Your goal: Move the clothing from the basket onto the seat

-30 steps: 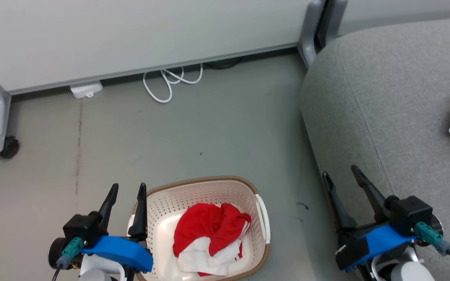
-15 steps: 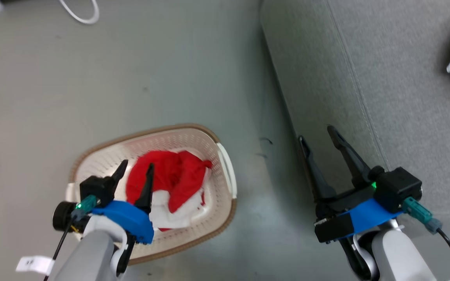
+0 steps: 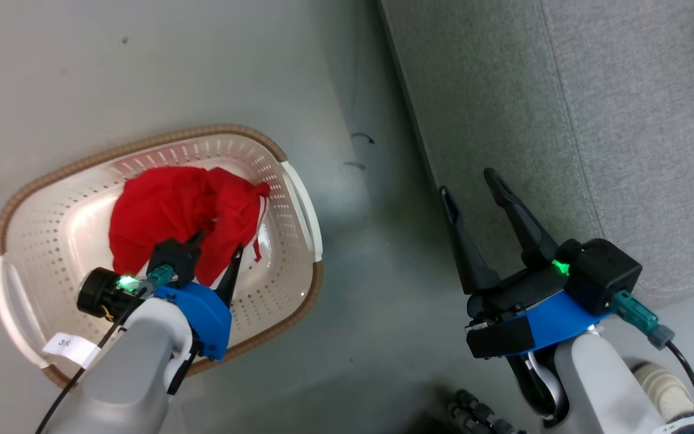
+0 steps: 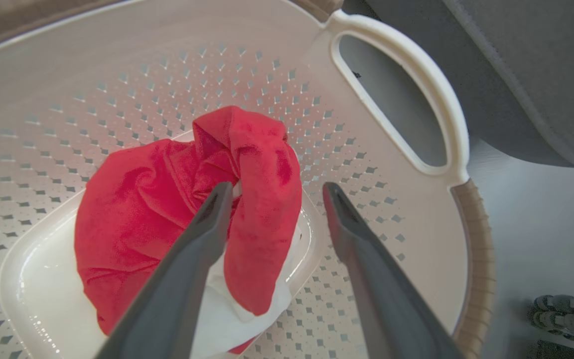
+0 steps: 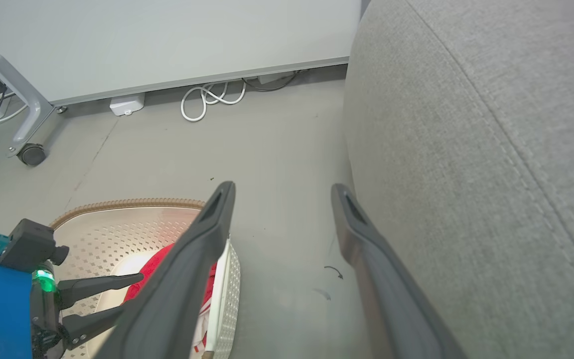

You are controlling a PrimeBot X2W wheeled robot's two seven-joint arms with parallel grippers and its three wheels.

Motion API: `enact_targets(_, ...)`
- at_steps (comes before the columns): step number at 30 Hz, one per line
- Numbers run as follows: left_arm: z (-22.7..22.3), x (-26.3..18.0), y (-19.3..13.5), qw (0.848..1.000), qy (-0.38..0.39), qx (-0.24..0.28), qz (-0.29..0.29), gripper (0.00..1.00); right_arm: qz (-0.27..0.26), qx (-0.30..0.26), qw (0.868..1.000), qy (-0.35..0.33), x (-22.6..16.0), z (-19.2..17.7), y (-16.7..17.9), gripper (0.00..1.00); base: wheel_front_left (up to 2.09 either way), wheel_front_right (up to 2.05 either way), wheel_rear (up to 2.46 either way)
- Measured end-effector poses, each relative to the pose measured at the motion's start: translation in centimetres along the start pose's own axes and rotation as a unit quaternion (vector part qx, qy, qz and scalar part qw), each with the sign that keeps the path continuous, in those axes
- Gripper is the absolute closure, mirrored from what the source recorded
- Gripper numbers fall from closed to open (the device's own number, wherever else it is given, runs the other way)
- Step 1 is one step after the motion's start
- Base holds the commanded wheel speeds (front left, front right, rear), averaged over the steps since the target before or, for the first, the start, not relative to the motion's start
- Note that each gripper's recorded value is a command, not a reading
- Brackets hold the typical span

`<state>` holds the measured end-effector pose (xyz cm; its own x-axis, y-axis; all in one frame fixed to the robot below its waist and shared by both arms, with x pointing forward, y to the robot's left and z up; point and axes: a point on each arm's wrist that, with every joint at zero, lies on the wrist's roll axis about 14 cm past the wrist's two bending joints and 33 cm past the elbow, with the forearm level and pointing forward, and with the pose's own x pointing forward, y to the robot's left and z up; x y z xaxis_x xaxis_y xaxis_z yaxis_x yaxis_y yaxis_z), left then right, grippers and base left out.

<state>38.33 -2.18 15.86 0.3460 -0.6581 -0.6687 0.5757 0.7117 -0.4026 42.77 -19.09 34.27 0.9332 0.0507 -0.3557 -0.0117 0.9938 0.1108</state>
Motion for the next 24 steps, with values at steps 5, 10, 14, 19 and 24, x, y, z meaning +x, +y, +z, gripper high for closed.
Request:
enact_targets(5, -2.4, 1.4, 0.6, 0.999, 0.033, 0.003, -0.01, 0.0, -0.003, -0.001, 1.0, 0.019, 0.5, -1.7, -0.4, 0.0, 0.0, 0.0, 0.0)
enact_targets(10, -3.9, 2.5, 1.4, 0.999, 0.052, 0.0, -0.009, 0.0, -0.004, 0.001, 0.999, 0.035, 0.8, -3.2, -0.5, 0.0, 0.0, 0.0, 0.0)
enact_targets(14, -4.1, 3.3, 2.4, 0.998, 0.058, 0.0, -0.003, 0.0, -0.004, 0.001, 0.999, 0.04, 1.1, -3.8, -0.6, 0.0, 0.0, 0.0, 0.0)
enact_targets(19, -4.1, 4.5, 2.8, 0.998, 0.059, -0.016, 0.0, 0.0, -0.006, 0.002, 0.999, 0.05, 1.1, -4.6, -0.7, 0.0, 0.0, 0.0, 0.0)
enact_targets(24, -4.2, 5.0, 2.0, 0.997, 0.066, -0.023, -0.008, 0.0, -0.007, 0.005, 0.999, 0.05, 1.1, -4.7, -0.8, 0.0, 0.0, 0.0, 0.0)
